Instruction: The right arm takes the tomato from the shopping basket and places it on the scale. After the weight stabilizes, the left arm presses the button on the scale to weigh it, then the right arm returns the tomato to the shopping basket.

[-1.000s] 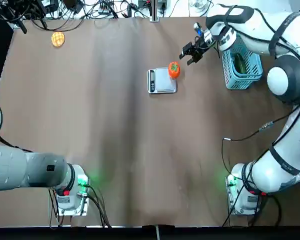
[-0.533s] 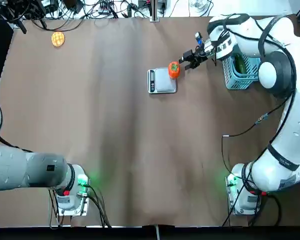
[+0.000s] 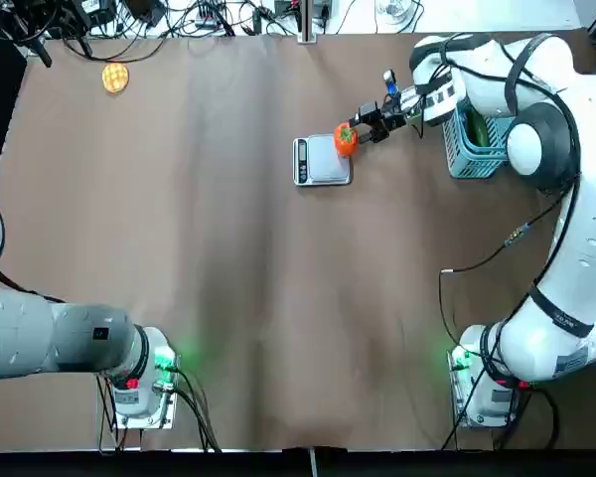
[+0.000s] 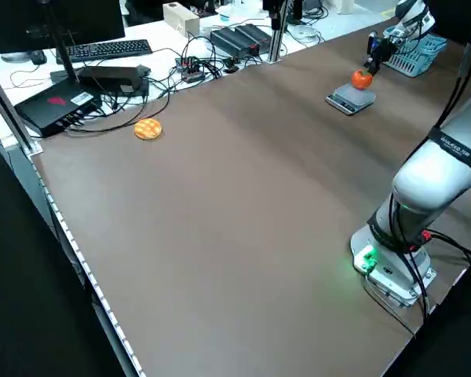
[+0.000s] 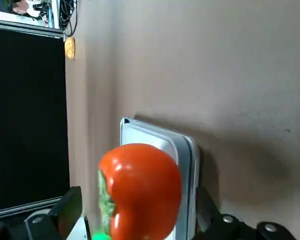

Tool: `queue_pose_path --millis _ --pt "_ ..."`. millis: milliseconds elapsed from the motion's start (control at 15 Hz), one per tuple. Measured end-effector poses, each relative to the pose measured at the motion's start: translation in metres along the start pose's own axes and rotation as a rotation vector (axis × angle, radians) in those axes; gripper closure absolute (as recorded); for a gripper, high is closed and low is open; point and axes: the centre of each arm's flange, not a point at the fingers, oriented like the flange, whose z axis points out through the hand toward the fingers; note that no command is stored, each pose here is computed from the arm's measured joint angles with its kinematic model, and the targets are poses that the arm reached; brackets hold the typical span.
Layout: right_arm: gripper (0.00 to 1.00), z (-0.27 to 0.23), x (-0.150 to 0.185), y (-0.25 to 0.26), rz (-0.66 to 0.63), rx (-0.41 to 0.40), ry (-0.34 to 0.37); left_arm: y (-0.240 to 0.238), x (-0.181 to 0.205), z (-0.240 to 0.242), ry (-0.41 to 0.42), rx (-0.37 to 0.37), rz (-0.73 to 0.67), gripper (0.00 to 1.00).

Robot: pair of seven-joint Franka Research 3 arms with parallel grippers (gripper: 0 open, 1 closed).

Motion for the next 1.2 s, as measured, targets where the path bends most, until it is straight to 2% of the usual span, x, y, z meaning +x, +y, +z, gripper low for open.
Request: queue_pose_path --millis 1133,1200 --pt "0.02 0.028 -0.009 0.004 0.047 0.039 0.0 0.0 0.0 0.0 0.0 0.0 0.0 0.0" --pt "0.07 0.028 -0.009 0.004 0.047 0.039 0.0 0.0 0.0 0.0 0.0 0.0 0.0 0.0"
